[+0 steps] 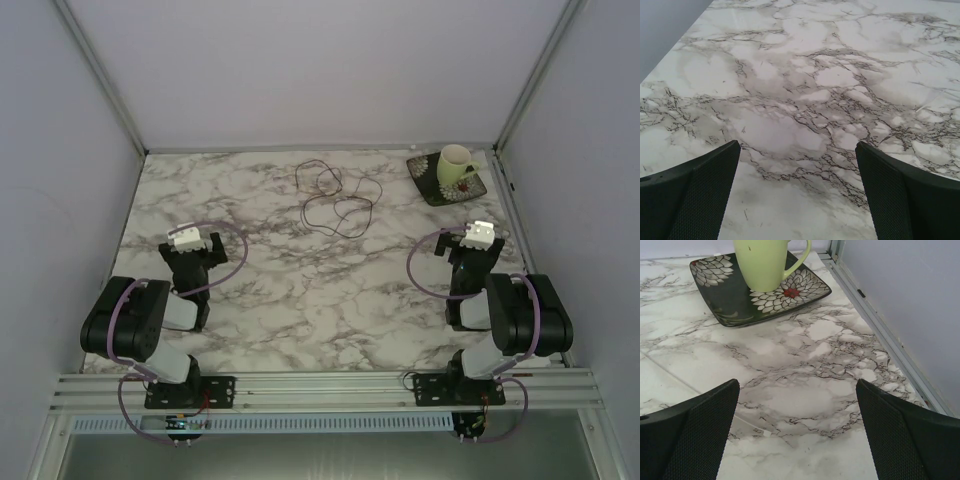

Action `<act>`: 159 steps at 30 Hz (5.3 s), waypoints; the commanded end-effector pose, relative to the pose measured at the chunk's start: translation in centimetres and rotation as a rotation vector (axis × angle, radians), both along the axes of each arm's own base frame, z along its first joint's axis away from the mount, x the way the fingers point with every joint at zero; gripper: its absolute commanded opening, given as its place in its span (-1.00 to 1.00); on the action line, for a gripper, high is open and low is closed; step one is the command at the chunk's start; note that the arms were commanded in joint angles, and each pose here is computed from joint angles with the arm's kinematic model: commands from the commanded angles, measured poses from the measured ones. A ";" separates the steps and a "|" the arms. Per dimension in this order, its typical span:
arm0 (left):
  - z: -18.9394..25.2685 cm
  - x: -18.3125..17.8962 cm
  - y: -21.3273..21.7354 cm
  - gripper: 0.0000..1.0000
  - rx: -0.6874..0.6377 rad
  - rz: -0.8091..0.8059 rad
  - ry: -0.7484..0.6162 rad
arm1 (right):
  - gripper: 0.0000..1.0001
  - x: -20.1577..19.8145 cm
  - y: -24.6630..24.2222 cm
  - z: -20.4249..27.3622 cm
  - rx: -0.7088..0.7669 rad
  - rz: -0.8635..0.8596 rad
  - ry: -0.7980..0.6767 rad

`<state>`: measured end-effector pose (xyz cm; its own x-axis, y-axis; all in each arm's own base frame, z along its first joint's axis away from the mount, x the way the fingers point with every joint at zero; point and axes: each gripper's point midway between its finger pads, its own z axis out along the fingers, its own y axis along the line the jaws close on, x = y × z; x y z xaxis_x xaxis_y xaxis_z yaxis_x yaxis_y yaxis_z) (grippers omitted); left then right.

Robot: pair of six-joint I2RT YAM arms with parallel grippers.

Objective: Zip-tie the wires
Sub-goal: Pick up the cable at the center of the board, then straighten the cable at the center of the board.

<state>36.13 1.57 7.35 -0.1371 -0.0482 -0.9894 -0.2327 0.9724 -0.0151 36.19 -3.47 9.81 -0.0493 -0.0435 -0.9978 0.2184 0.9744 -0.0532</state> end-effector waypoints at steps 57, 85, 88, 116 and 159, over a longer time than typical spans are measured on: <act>1.0 7.7 -24.6 0.44 -0.652 -0.449 0.517 | 0.98 0.1 27.1 6.7 0.280 0.544 0.435; 12.2 5.9 -25.9 -1.00 -0.490 -0.647 0.436 | 0.99 -1.5 27.7 10.2 0.304 0.604 0.381; 15.3 4.6 -25.8 -1.00 -0.464 -0.700 0.421 | 0.98 -1.8 28.7 12.1 0.358 0.646 0.352; 30.9 -1.3 -24.7 -1.00 -0.597 -0.807 0.109 | 0.98 -7.8 37.8 15.0 0.372 1.201 0.099; 47.9 -3.6 -21.5 -1.00 -0.643 -0.767 -0.193 | -1.00 1.2 43.3 8.3 0.258 1.175 0.018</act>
<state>32.80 -21.23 53.72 -0.2513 -0.5406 -0.8029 0.5324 0.6155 -0.5811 37.27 41.20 14.89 -0.1801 0.0729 -0.9809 -0.8165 0.5450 0.1904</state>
